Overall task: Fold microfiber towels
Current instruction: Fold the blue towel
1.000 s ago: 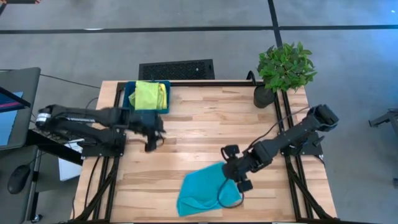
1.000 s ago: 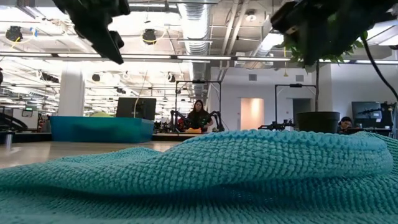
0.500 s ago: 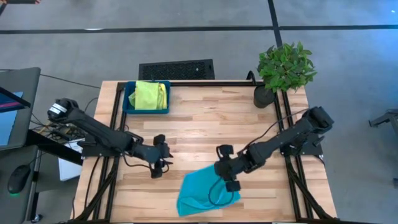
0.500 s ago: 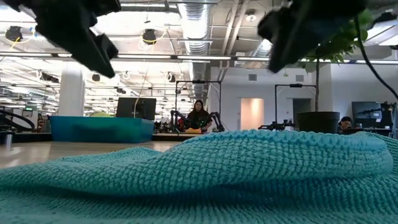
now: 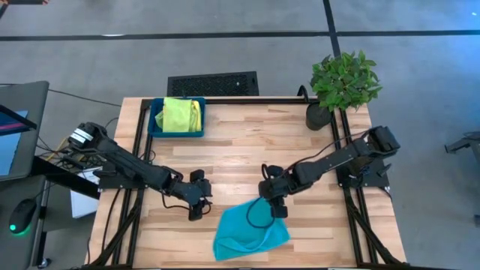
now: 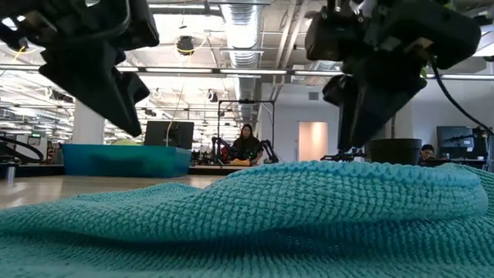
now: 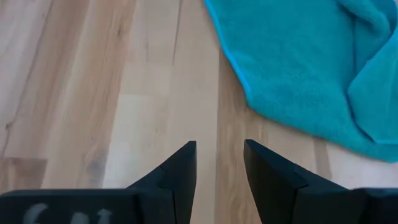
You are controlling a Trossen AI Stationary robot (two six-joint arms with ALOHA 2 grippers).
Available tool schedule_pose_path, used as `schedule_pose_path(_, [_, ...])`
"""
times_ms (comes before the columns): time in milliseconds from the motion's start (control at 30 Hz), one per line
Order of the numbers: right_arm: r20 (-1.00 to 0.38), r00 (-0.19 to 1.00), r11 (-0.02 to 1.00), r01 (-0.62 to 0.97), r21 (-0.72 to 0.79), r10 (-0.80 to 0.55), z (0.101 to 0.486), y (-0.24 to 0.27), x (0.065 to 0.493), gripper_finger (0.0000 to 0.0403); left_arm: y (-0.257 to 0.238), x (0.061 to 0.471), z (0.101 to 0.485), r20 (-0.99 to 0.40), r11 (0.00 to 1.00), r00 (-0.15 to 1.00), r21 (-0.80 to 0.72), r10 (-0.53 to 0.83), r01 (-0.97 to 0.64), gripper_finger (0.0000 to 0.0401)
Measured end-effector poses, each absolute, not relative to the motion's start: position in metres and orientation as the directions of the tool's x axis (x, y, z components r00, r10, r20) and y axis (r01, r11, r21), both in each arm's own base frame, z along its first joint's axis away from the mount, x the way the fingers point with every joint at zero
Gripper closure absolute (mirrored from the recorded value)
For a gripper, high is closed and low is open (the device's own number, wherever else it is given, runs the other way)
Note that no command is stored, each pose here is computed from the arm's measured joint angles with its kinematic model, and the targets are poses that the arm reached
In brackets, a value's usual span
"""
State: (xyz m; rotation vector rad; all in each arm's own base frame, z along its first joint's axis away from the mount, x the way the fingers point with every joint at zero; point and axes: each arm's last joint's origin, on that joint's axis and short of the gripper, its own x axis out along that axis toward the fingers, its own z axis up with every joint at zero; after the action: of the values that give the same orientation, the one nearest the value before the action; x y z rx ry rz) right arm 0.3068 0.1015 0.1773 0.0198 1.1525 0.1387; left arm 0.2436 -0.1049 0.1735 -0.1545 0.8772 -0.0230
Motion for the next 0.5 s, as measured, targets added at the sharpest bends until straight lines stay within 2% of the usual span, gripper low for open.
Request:
schedule_pose_path(300, [-0.907,0.398,0.990,-0.095,0.107,0.136,0.161,0.087,0.303,0.0241,-0.110,0.246,0.167,-0.771,0.984,0.627,-0.175,-0.111,-0.041,0.0276])
schedule_pose_path(500, [-0.888,0.438,0.990,-0.078,0.121,0.143,0.150,0.079,0.302,0.0241,-0.111,0.247,0.167,-0.763,0.983,0.636,-0.182,-0.116,-0.038,0.0276])
